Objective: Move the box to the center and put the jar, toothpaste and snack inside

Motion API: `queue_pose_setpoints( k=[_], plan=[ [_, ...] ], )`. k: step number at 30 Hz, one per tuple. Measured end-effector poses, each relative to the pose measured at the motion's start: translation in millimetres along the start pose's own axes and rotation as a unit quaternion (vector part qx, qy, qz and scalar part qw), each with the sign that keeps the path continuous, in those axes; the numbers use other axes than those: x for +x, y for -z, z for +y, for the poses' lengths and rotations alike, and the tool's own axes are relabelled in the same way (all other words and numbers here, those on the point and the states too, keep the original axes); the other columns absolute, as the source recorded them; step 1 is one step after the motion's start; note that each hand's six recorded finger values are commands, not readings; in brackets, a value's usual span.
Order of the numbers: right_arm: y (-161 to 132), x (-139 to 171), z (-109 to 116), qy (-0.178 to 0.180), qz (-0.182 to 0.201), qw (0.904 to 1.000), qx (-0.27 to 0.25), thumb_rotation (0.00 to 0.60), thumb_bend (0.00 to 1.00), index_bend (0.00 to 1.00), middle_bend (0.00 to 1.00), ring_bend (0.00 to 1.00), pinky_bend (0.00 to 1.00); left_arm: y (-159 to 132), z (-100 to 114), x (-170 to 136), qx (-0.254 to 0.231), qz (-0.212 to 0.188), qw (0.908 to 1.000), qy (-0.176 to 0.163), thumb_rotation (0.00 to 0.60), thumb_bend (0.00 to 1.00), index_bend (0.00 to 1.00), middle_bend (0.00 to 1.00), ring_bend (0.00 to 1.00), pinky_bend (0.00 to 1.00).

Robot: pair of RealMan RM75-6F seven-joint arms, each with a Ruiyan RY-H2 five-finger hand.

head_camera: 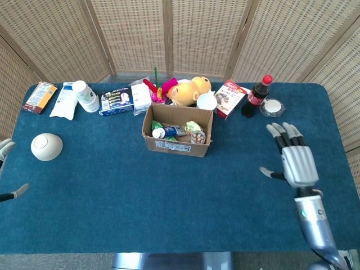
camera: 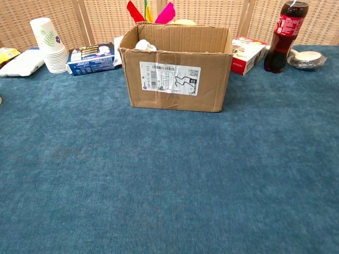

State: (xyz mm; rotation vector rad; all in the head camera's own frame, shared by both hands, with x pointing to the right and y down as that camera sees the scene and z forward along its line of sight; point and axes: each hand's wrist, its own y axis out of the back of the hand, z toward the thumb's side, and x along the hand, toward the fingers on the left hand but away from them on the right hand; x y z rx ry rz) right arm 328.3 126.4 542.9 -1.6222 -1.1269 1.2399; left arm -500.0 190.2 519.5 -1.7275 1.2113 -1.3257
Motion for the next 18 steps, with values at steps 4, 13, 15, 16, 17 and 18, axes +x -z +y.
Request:
queue_pose_setpoints(
  k=[4, 13, 15, 16, 17, 18],
  plan=[
    [33, 31, -2, 0.023, -0.003, 0.9991, 0.034, 0.6, 0.0, 0.14, 0.0, 0.0, 0.1, 4, -8, -13, 0.002, 0.004, 1.0, 0.002, 0.6, 0.24, 0.0, 0.0, 0.0, 0.06],
    [88, 82, -10, 0.049, -0.038, 0.9967, 0.053, 0.6, 0.0, 0.22, 0.0, 0.0, 0.01, 11, -12, -22, 0.009, 0.012, 0.9999, 0.004, 0.6, 0.24, 0.0, 0.0, 0.0, 0.06],
    [90, 88, -12, 0.043, -0.034, 0.997, 0.055, 0.6, 0.0, 0.22, 0.0, 0.0, 0.0, 12, -12, -23, 0.017, 0.013, 0.9998, 0.005, 0.6, 0.24, 0.0, 0.0, 0.0, 0.03],
    [89, 90, -12, 0.04, -0.028, 0.9972, 0.057, 0.6, 0.0, 0.22, 0.0, 0.0, 0.0, 12, -13, -23, 0.02, 0.014, 0.9997, 0.005, 0.6, 0.24, 0.0, 0.0, 0.0, 0.02],
    [88, 91, -12, 0.038, -0.023, 0.9973, 0.058, 0.6, 0.0, 0.22, 0.0, 0.0, 0.0, 12, -13, -24, 0.023, 0.015, 0.9996, 0.005, 0.6, 0.24, 0.0, 0.0, 0.0, 0.01],
    [86, 93, -12, 0.036, -0.019, 0.9974, 0.06, 0.6, 0.0, 0.22, 0.0, 0.0, 0.0, 12, -13, -24, 0.027, 0.015, 0.9995, 0.005, 0.6, 0.24, 0.0, 0.0, 0.0, 0.01]
  ],
)
